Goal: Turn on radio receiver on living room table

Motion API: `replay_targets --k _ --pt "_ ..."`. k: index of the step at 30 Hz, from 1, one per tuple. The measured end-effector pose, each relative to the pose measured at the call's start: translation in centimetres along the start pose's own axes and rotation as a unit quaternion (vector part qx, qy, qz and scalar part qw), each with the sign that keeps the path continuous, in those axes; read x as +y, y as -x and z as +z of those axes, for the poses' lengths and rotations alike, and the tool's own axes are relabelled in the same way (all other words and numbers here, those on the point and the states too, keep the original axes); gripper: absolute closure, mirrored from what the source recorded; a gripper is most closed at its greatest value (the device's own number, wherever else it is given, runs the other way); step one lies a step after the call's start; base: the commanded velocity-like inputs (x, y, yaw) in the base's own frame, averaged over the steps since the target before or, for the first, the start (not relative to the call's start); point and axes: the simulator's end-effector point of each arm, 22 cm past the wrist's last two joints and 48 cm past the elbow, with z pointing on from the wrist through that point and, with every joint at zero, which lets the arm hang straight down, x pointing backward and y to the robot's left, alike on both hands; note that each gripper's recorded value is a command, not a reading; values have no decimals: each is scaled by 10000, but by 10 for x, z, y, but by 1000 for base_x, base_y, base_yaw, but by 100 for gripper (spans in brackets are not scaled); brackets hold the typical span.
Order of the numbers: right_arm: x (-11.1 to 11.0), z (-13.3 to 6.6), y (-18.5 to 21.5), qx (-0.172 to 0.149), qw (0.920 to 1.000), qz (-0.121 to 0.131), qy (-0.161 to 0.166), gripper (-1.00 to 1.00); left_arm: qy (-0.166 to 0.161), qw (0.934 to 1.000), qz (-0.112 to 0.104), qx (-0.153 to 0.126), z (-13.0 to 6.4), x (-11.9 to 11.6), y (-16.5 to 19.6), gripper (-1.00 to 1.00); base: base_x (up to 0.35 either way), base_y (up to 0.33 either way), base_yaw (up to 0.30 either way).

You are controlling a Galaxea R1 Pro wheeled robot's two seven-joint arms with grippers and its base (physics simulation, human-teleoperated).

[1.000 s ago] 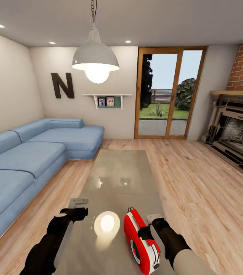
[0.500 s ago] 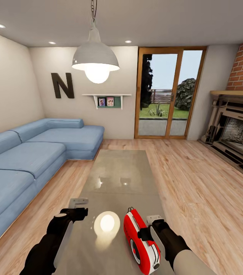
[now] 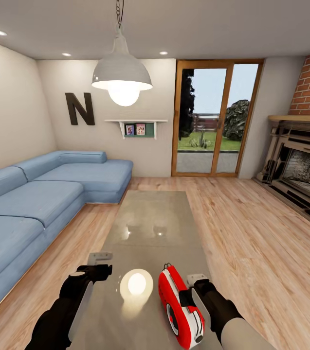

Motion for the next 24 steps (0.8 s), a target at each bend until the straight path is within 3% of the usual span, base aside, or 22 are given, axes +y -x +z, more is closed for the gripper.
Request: replay_targets --k 17,22,24 --pt "-1 0 2 -28 10000 11 4 100 2 10000 2 3 0 0 0 -100 0 0 0" --pt "-3 -3 14 -248 9997 23 -5 100 5 10000 5 12 0 1 -1 -100 0 0 0" --pt "-9 -13 38 -526 9986 1 -81 100 5 10000 4 7 2 1 -2 -100 0 0 0"
